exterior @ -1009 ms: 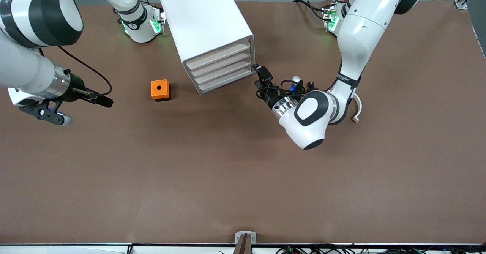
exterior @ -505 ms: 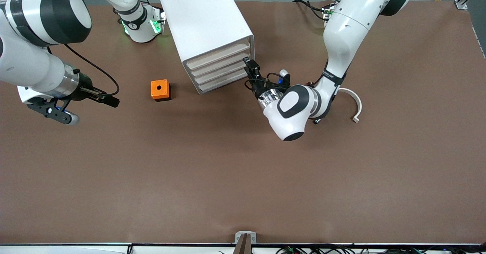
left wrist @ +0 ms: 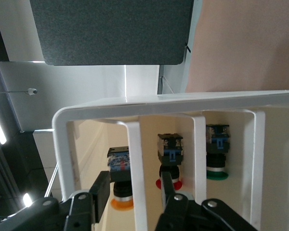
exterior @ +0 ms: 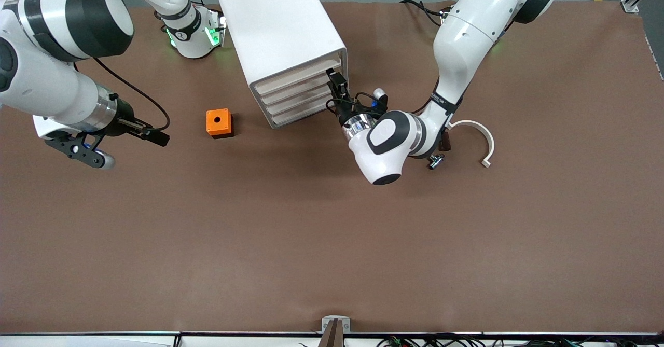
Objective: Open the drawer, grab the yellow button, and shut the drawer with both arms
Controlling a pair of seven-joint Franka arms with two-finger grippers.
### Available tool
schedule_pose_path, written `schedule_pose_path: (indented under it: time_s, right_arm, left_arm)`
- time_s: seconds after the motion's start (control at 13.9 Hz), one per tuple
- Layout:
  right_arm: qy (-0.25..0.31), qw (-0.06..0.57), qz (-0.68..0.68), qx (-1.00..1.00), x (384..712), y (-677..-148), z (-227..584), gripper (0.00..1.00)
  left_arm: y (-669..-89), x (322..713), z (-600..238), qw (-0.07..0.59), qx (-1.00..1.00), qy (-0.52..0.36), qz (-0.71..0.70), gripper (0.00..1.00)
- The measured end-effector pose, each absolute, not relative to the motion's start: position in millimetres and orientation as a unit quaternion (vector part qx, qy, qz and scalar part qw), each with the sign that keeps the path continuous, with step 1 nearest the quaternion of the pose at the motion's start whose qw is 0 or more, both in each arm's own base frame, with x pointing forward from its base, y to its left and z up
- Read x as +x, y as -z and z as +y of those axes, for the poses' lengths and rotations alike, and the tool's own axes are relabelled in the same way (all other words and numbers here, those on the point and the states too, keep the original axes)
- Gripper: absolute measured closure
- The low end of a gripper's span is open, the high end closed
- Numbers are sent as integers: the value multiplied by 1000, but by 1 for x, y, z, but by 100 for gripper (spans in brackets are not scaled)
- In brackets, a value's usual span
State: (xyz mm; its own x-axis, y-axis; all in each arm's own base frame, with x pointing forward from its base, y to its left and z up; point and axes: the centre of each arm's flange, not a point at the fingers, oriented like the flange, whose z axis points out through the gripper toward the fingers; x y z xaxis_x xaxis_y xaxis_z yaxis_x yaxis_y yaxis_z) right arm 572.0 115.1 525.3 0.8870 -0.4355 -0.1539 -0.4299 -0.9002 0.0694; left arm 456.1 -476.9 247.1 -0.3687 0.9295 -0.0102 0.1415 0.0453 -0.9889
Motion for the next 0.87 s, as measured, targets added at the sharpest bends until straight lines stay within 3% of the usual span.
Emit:
schedule_pose_path:
  time_s: [0.58, 0.79, 0.87]
  right_arm:
    - [81, 20, -234, 969, 567, -526, 137, 0]
    - [77, 20, -245, 966, 566, -526, 146, 0]
    - [74, 20, -249, 965, 564, -527, 156, 0]
  left_arm:
    - [-236, 416, -494, 412, -438, -533, -595, 55]
    - [-234, 409, -499, 418, -440, -531, -592, 60]
    - [-233, 406, -500, 420, -441, -530, -591, 67]
